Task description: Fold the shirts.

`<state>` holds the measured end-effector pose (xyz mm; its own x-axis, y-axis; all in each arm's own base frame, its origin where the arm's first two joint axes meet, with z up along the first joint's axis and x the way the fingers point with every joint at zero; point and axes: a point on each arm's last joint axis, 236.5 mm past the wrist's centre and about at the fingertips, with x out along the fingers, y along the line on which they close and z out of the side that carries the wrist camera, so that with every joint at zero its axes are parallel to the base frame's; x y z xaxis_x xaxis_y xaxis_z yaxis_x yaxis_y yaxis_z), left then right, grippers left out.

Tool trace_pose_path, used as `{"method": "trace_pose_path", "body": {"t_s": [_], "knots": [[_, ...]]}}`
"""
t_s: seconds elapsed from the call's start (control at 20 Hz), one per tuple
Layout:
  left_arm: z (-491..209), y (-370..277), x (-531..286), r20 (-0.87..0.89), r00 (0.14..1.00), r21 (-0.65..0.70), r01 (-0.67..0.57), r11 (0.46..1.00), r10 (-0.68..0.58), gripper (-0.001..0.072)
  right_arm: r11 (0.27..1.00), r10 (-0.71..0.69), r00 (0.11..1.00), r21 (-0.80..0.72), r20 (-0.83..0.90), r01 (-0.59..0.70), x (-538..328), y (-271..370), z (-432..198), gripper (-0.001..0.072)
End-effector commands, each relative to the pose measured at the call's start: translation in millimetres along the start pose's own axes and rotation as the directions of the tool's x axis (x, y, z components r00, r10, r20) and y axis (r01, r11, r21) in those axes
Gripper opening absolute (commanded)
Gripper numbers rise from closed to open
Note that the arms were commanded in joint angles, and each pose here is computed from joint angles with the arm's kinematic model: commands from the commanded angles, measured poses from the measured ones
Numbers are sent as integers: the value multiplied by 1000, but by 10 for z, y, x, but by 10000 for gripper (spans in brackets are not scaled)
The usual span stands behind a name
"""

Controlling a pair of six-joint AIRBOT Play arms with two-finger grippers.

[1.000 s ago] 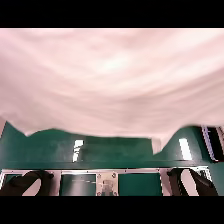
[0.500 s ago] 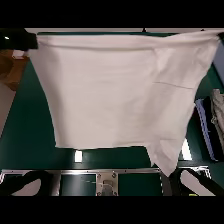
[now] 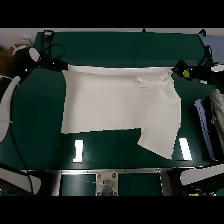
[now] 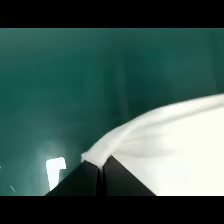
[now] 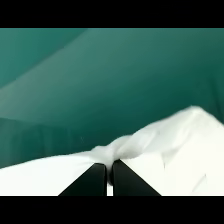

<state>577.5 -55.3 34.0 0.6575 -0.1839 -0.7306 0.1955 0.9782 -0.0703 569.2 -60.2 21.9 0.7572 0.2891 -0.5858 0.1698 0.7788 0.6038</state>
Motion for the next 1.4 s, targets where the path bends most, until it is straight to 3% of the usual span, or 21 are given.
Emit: {"method": "trace_pose_path", "body": {"t_s": [0.0, 0.2, 0.5, 0.8, 1.05, 1.35], "knots": [[59, 210, 0, 9, 1000, -136, 23, 990, -22, 24, 1000, 18, 1000, -18, 7, -18, 53, -10, 208, 17], [-458, 207, -149, -193, 970, -165, 118, 979, -150, 24, 999, 33, 985, -26, -168, -38, -226, -188, -30, 16], [-934, -207, -165, -367, 872, -206, 265, 942, -325, 24, 983, -157, 882, -158, -444, 95, -479, -780, -732, 16], [-1318, -353, -124, -480, 777, -268, 312, 912, -407, 24, 973, -223, 818, -175, -530, 152, -513, -1083, -1136, 16], [-1653, -455, -214, -561, 694, -335, 308, 890, -452, 24, 970, -232, 821, -185, -522, 156, -479, -1090, -1140, 17], [-1741, -463, -151, -559, 694, -362, 290, 886, -455, 25, 969, -232, 822, -194, -520, 151, -447, -1051, -1145, 17]]}}
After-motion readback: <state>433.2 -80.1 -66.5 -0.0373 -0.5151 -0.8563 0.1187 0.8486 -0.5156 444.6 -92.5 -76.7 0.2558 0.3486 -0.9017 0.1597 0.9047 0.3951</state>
